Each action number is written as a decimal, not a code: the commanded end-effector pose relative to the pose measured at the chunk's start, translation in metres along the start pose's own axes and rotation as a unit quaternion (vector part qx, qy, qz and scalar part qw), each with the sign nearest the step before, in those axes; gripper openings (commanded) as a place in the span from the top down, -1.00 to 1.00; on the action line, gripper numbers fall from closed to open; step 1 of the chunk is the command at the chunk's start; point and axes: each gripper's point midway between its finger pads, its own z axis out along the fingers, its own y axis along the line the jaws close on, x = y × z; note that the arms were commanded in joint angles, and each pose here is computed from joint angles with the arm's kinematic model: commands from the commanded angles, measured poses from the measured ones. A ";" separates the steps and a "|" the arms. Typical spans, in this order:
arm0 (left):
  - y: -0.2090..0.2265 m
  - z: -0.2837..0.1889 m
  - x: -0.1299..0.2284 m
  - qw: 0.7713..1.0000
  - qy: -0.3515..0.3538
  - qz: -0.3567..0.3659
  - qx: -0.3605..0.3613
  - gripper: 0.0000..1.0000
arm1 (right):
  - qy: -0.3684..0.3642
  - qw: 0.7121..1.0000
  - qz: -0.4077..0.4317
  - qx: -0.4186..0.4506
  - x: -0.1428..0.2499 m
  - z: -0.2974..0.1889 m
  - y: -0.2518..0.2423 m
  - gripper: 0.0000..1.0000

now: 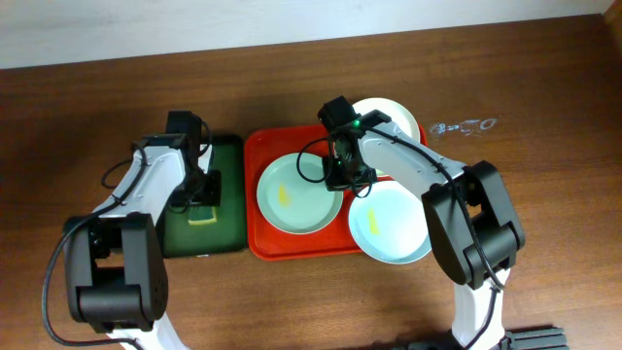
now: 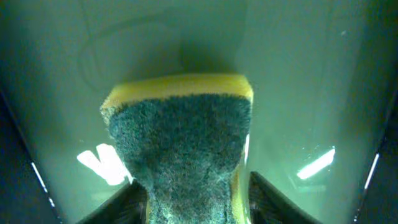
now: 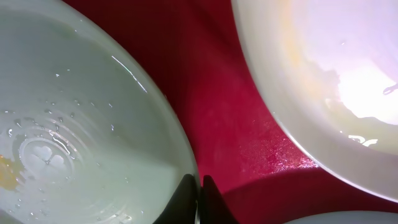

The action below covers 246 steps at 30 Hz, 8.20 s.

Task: Clean dirty plates on tray and stack at the side
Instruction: 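Grasp the yellow-green sponge with the left gripper and lift it, then scrub the pale green plate with the sponge held in the left gripper, then return the sponge to the green tray and release it with the left gripper, then retract the left arm to the side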

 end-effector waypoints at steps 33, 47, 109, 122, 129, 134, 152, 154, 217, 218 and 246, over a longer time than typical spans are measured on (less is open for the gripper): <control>-0.007 -0.144 -0.034 0.990 -0.139 -0.023 0.028 1.00 | 0.033 0.998 0.056 -0.013 0.012 0.003 -0.005 0.92; -0.008 -0.130 -0.031 0.993 -0.114 -0.022 0.028 1.00 | 0.021 0.998 0.054 -0.018 0.006 0.003 -0.003 0.92; -0.150 -0.007 -0.029 0.994 0.026 0.086 0.056 1.00 | 0.038 0.996 0.054 -0.056 0.011 0.002 0.011 0.92; -0.218 -0.055 -0.025 0.966 0.000 0.144 0.214 1.00 | 0.036 0.996 0.054 -0.057 0.010 0.002 0.011 0.92; -0.149 -0.053 -0.036 0.994 -0.016 0.106 0.030 1.00 | 0.036 0.996 0.054 -0.057 0.010 0.002 0.011 0.92; -0.149 -0.004 -0.026 0.995 0.005 0.094 0.025 1.00 | 0.036 0.996 0.054 -0.056 0.010 0.002 0.011 0.92; -0.093 -0.107 -0.041 0.990 -0.078 0.052 0.103 1.00 | 0.036 0.996 0.054 -0.056 0.010 0.002 0.011 0.92; -0.065 -0.101 -0.038 0.997 -0.065 0.027 0.042 1.00 | 0.036 0.996 0.054 -0.056 0.010 0.002 0.011 0.92; 0.013 -0.166 -0.051 0.979 -0.159 -0.129 -0.003 -0.98 | 0.007 0.999 0.040 -0.020 0.011 -0.059 0.002 -0.02; 0.013 -0.166 -0.052 0.979 -0.159 -0.129 -0.003 -0.98 | 0.011 0.999 0.040 -0.020 0.011 -0.052 0.002 0.09; 0.117 -0.168 -0.045 0.938 -0.172 -0.291 0.076 -0.98 | -0.016 0.999 0.025 -0.040 0.013 0.008 0.007 0.36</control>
